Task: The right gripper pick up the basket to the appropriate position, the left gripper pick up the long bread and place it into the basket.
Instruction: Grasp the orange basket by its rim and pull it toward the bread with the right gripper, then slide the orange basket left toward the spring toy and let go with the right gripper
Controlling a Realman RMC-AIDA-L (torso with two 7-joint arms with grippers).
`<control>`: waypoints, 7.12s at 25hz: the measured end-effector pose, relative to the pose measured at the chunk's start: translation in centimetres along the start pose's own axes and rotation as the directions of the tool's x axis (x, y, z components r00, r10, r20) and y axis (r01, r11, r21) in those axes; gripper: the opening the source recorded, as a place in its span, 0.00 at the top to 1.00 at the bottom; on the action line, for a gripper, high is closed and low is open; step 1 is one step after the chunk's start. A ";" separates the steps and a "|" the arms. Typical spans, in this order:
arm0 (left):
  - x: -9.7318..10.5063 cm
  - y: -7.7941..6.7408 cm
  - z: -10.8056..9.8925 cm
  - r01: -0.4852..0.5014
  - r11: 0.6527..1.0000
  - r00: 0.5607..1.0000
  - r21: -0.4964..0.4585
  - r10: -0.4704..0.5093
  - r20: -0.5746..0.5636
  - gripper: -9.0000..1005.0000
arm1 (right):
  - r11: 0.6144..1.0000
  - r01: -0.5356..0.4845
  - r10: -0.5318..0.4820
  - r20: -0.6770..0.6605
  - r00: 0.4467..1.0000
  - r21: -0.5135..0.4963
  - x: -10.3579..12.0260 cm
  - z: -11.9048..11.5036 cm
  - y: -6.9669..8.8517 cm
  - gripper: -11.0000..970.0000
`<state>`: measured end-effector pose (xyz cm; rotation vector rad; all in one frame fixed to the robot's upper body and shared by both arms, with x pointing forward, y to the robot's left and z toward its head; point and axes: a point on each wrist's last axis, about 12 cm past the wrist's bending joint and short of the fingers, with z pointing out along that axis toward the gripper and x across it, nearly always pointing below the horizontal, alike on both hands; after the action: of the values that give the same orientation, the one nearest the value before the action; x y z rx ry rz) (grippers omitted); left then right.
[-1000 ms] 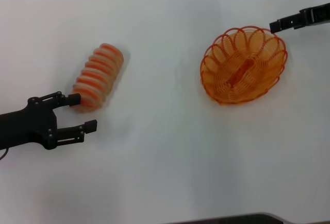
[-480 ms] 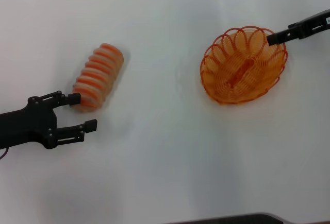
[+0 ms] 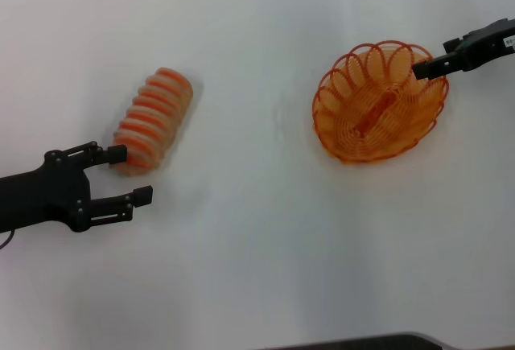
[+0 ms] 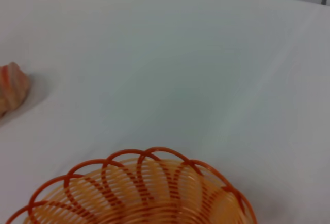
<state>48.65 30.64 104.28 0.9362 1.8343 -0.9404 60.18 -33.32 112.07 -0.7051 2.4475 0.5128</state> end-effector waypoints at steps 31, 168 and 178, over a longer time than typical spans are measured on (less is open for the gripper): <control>-0.1 0.1 0.1 -0.004 1.000 1.000 -0.002 0.004 -0.002 0.17 | 0.998 0.038 -0.040 0.031 0.999 0.057 0.9 3.1 0.6 0.35; -0.8 2.4 1.2 -0.072 0.975 0.997 -0.209 0.062 -0.054 0.16 | 0.942 -0.305 0.317 0.073 0.946 -0.142 -1.1 8.2 6.2 0.91; -0.8 2.5 1.5 -0.076 0.974 0.996 -0.214 0.065 -0.060 0.16 | 0.954 -0.272 0.284 0.086 0.955 -0.126 -1.5 8.0 6.2 0.91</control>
<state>51.61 30.23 103.91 0.8916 1.8913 -0.6627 60.79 -24.01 107.88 -0.3650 2.4462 0.7822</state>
